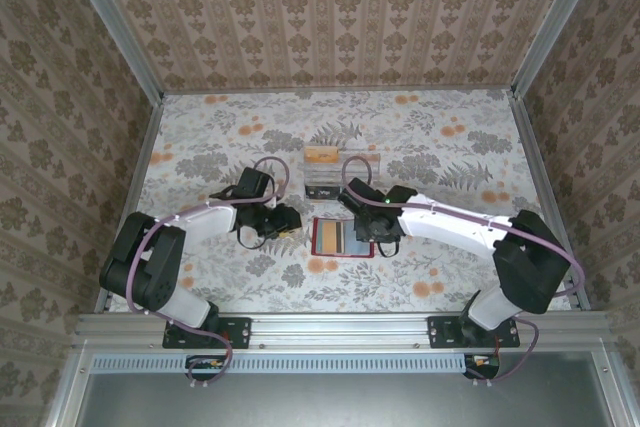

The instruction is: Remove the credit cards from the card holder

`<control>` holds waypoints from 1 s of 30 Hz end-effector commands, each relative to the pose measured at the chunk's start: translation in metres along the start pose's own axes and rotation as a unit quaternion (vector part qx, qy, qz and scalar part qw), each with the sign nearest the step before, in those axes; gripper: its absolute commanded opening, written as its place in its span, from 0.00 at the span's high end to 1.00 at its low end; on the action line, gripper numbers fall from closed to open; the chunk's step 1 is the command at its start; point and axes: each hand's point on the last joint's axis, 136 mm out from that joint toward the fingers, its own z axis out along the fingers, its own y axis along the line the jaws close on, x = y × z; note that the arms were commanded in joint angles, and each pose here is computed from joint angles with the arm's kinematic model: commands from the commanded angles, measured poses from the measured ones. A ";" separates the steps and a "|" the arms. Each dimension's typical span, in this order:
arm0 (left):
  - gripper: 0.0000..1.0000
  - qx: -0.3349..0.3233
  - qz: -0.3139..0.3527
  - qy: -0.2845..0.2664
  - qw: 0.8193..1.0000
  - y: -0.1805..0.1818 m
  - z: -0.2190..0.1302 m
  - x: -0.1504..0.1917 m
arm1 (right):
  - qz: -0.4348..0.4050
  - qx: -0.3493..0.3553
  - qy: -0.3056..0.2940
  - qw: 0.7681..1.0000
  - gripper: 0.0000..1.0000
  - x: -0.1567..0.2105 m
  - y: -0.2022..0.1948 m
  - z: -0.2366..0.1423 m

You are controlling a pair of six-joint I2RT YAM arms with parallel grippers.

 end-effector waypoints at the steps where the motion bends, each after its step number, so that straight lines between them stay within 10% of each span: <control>1: 0.68 0.027 0.033 -0.002 0.999 -0.026 -0.009 -0.003 | -0.001 -0.037 -0.020 0.999 0.62 -0.007 0.009 -0.005; 12: 1.00 0.029 0.086 0.050 0.995 -0.050 0.011 0.019 | 0.059 -0.254 0.022 0.965 0.82 -0.009 0.081 0.018; 30: 1.00 -0.012 0.098 0.105 0.990 -0.039 0.039 0.042 | 0.097 -0.262 0.069 0.958 0.79 0.014 0.067 0.055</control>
